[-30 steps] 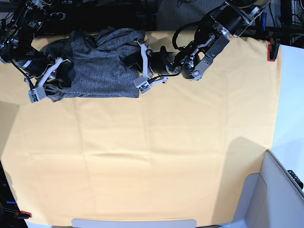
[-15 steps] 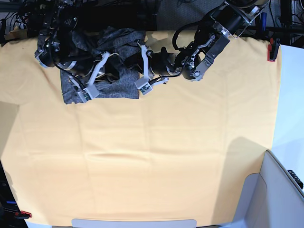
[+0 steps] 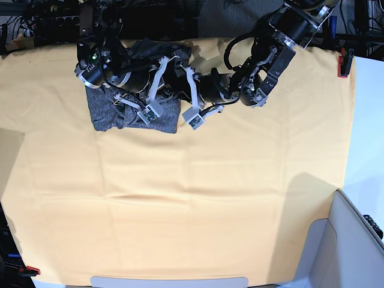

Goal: Fold the T-shirt properly
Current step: 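Pinch the bundle's edges with both grippers and fold it over, then release the bundle and pat it flat with the right gripper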

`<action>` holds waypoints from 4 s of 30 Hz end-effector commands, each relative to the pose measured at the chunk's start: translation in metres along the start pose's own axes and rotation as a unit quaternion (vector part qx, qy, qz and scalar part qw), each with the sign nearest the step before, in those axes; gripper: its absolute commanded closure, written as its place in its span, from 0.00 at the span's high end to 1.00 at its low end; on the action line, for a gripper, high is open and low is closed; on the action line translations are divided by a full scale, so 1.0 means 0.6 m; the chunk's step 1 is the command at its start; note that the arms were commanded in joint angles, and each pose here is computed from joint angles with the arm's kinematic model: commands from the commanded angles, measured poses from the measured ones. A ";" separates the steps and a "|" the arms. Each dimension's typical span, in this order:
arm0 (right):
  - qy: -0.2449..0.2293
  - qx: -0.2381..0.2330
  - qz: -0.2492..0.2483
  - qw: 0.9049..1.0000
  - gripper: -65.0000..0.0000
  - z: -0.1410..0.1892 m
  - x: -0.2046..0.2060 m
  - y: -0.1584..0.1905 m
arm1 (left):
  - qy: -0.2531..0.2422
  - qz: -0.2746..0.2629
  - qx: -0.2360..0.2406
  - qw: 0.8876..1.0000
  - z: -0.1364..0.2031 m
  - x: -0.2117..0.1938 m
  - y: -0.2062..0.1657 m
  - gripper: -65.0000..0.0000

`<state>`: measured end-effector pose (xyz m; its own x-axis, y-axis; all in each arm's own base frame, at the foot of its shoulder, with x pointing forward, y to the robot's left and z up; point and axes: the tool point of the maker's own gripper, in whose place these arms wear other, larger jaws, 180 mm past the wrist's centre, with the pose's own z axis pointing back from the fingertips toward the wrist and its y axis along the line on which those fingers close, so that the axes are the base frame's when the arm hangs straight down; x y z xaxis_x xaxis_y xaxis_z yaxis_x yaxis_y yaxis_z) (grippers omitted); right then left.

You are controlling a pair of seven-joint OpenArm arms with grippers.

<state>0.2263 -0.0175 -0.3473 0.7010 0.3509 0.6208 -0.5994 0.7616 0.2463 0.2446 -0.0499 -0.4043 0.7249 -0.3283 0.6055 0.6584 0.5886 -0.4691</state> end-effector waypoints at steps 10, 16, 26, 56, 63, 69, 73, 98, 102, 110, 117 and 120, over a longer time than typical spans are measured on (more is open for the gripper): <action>-0.062 0.011 0.011 0.998 0.00 -0.014 0.065 0.018 | 0.000 -0.007 0.019 1.000 0.008 0.009 0.015 0.01; -0.062 0.020 -0.001 0.998 0.00 -0.033 0.075 0.021 | 0.000 -0.007 0.018 1.000 0.007 0.011 0.013 0.01; -0.040 0.038 -0.021 0.998 0.00 -0.066 0.067 0.021 | -0.035 0.004 0.040 0.999 0.036 0.045 0.041 0.19; -0.037 0.038 -0.022 0.998 0.00 -0.068 0.063 0.020 | -0.096 0.009 0.081 0.992 0.118 0.098 0.067 0.42; -0.037 0.038 -0.022 0.998 0.00 -0.068 0.063 0.020 | -0.082 0.015 0.099 0.992 0.141 0.092 0.079 0.42; -0.035 0.037 -0.023 0.998 0.00 -0.068 0.061 0.019 | -0.076 0.020 0.102 0.992 0.142 0.081 0.083 0.42; -0.033 0.035 -0.022 0.999 0.00 -0.067 0.059 0.018 | -0.075 0.019 0.104 0.992 0.144 0.080 0.084 0.42; -0.081 0.049 0.057 0.994 0.47 -0.049 0.143 0.058 | -0.094 0.039 0.145 0.984 0.192 0.070 0.126 0.42; -0.111 0.010 0.050 0.993 0.47 -0.018 0.166 0.015 | -0.093 0.042 0.145 0.984 0.192 0.067 0.127 0.42; -0.123 -0.131 -0.069 0.981 0.00 0.077 0.111 -0.142 | -0.084 0.051 0.143 0.985 0.187 0.048 0.124 0.42; -0.081 -0.151 -0.132 0.976 0.00 0.080 0.037 -0.147 | -0.084 0.050 0.143 0.985 0.186 0.049 0.124 0.42; -0.065 -0.159 -0.170 0.970 0.00 0.079 0.008 -0.148 | -0.080 0.056 0.143 0.985 0.184 0.044 0.129 0.42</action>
<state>0.2575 -0.1106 -0.3422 0.8009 -0.0090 0.5987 -0.1587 0.9609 0.2267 0.2831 0.0675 -0.3645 0.7585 -0.1552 0.6329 0.4654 0.8089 -0.3594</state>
